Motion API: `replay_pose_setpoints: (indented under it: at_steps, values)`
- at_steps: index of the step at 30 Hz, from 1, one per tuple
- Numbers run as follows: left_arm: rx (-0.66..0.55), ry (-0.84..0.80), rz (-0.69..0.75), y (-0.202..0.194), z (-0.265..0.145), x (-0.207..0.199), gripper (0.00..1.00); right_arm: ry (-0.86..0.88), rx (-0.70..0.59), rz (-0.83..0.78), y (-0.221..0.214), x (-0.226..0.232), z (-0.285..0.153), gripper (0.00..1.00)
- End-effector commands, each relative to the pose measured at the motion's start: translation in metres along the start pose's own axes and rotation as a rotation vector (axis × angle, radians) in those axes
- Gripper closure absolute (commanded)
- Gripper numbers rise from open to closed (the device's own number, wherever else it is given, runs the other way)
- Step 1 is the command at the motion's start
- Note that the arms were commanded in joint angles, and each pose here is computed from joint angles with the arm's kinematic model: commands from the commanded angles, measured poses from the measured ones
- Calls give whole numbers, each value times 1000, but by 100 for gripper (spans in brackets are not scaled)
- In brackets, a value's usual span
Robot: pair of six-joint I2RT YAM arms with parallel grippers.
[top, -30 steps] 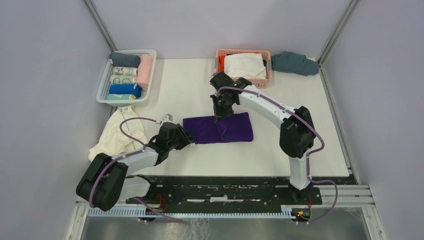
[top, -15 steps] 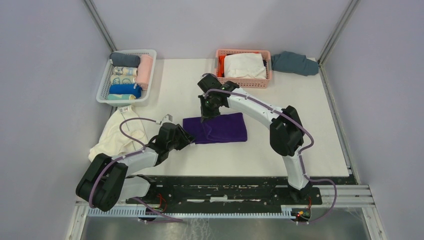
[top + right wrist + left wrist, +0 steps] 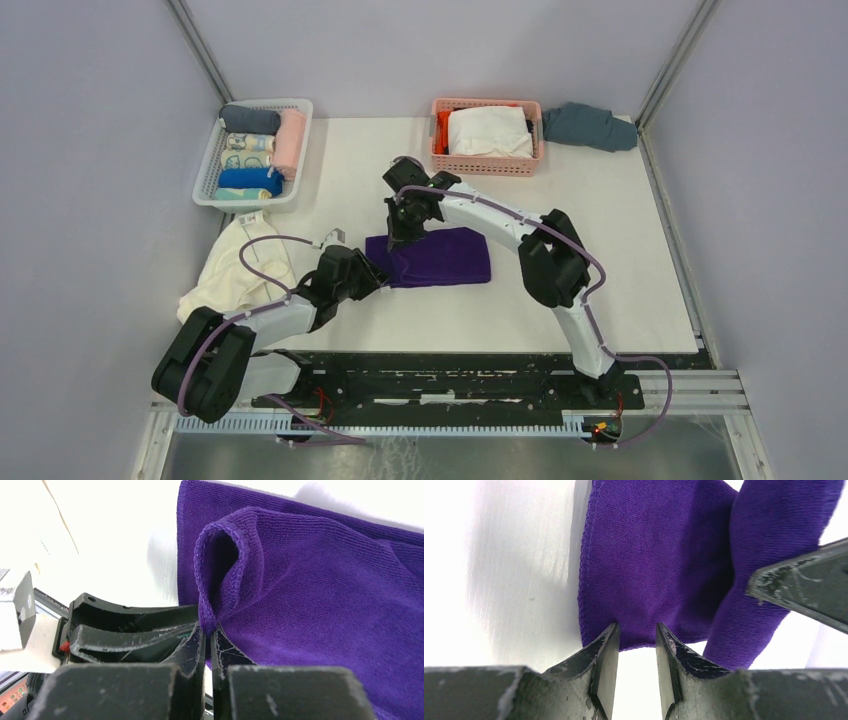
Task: Roll the towels
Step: Fold the towel at the center of the board.
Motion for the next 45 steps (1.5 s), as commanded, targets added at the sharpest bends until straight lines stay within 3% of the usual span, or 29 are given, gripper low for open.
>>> replay_pose_setpoints:
  at_steps: [1,17,23,35,45]
  values:
    - [-21,14,29,0,0,4,60,95,-43,3,11,23,5,93]
    - [-21,17,29,-2,0,5,60,159,-92,5,13,33,-6,93]
    - [-23,11,27,-1,0,4,60,145,-70,20,11,28,12,91]
    - [-53,-20,10,7,-17,-8,47,186,-31,9,9,29,30,65]
    - [-119,-24,-24,14,-48,-10,46,297,-117,-67,20,41,-25,49]
Point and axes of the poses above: each gripper's point midway between its finger pads, its own z axis out along the fingers, its own x axis along the line the jaws close on, y = z × x, the point moved 8 cm from there along -z, back along the fingers, and after that the axes turned 3 degrees about -z, right-handed, at the moved point
